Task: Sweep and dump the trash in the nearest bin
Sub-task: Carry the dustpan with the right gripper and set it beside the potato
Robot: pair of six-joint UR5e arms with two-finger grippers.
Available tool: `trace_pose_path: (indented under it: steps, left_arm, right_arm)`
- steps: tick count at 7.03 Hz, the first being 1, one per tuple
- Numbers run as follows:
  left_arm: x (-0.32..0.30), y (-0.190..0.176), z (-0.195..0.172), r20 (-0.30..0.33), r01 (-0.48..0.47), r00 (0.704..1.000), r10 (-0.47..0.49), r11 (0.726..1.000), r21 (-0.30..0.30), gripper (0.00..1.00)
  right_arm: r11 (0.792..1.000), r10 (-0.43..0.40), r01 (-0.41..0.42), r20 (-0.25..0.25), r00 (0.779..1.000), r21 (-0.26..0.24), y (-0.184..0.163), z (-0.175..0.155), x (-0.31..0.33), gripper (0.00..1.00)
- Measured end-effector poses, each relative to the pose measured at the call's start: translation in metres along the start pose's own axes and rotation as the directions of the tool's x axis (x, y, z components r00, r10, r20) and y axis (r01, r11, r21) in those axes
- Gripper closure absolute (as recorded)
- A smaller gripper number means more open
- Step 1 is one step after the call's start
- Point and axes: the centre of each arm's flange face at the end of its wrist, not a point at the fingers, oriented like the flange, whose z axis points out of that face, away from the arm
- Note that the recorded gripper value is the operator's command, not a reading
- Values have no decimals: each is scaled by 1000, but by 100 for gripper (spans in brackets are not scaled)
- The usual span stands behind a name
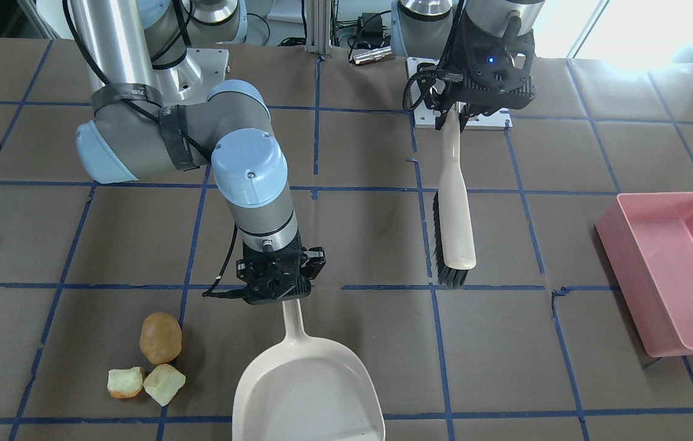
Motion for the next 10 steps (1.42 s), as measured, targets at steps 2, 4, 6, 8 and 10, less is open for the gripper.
trace_pose_path:
  steps: [2, 4, 6, 8, 10]
  left_arm:
    - [0, 0, 0, 0, 0, 1000, 0, 1000, 0, 99]
    - [0, 0, 0, 1, 0, 1000, 0, 1000, -1, 99]
    - [0, 0, 1, 0, 0, 1000, 0, 1000, -1, 99]
    - [0, 0, 0, 0, 0, 1000, 0, 1000, 1, 99]
    - [0, 0, -1, 0, -1, 1000, 1, 1000, 2, 99]
  right_arm:
    - [993, -113, 113, 3, 994, -39, -3, -40, 81, 94]
    - [964, -257, 258, 10, 966, -67, -3, -81, 177, 94]
    - [902, -419, 418, 12, 908, -104, 4, -109, 288, 95]
    - [798, -594, 587, -9, 805, -138, 17, -115, 371, 95]
    - [656, -748, 737, -6, 664, -163, 26, -101, 437, 95]
